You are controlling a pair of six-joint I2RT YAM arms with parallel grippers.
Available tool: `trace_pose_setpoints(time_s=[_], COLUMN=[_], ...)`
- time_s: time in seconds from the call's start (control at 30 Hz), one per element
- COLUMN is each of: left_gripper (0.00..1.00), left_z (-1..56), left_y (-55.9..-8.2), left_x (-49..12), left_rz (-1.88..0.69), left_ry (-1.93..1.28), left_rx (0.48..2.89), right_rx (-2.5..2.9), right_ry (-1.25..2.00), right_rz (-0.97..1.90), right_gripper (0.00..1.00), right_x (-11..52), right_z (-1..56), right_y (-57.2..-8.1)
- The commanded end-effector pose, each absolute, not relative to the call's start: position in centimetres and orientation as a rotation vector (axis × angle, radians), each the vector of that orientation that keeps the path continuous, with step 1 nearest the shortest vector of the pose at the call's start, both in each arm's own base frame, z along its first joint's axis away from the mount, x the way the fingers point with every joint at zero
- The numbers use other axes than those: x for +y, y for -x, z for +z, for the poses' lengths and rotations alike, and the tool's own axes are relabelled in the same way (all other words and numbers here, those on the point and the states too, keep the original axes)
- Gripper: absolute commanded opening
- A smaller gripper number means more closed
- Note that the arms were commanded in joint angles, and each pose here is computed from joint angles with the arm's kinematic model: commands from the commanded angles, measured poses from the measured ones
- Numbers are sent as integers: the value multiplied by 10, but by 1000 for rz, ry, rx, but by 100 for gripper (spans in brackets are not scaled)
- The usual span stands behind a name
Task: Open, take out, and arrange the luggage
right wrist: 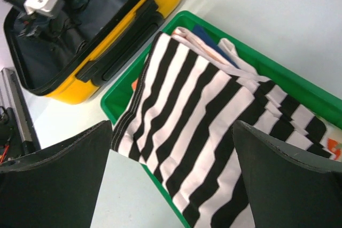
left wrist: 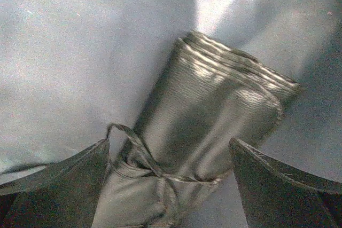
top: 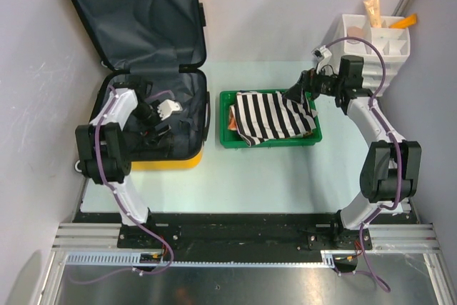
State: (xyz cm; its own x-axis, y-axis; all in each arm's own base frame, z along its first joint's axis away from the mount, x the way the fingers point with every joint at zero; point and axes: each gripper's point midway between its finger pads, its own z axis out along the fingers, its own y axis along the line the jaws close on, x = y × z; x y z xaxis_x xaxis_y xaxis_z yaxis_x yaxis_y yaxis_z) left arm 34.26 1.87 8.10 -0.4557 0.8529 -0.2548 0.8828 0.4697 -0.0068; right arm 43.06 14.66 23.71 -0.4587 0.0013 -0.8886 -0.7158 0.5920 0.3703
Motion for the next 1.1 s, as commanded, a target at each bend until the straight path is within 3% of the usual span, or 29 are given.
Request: trace_pose_setpoints(time_s=[0.0, 0.2, 0.3, 0.33, 0.37, 0.47, 0.5, 0.53, 0.83, 1.07], left_gripper=[96, 89, 78, 59, 54, 26, 10, 0, 0, 0], left_z=[84, 73, 64, 57, 58, 60, 64, 71, 187, 279], left_y=[-376, -384, -368, -352, -349, -346, -347, -353, -409, -429], left_x=[25, 15, 10, 8, 8, 7, 6, 6, 4, -29], left_rz=[-146, -185, -226, -267, -268, -272, -268, -249, 15, 41], left_ry=[-1656, -1722, -1779, -1797, -1794, -1759, -1741, -1724, -1532, -1380], left_rx=[2366, 2321, 2313, 2326, 2330, 2349, 2351, 2338, 2134, 1933], right_rx=[1804, 1834, 1835, 1836, 1841, 1833, 1830, 1823, 1768, 1649], right_ry=[669, 660, 647, 635, 625, 617, 617, 619, 619, 723], right_rz=[983, 1006, 1000, 1002, 1010, 1024, 1034, 1036, 1027, 986], right_gripper=[100, 100, 100, 100, 100, 100, 100, 100, 100, 100], right_x=[163, 162, 158, 155, 155, 156, 158, 158, 177, 218], right_z=[258, 254, 256, 256, 256, 257, 257, 258, 276, 298], right_y=[-422, -415, -417, -418, -418, -420, -421, -421, -427, -419])
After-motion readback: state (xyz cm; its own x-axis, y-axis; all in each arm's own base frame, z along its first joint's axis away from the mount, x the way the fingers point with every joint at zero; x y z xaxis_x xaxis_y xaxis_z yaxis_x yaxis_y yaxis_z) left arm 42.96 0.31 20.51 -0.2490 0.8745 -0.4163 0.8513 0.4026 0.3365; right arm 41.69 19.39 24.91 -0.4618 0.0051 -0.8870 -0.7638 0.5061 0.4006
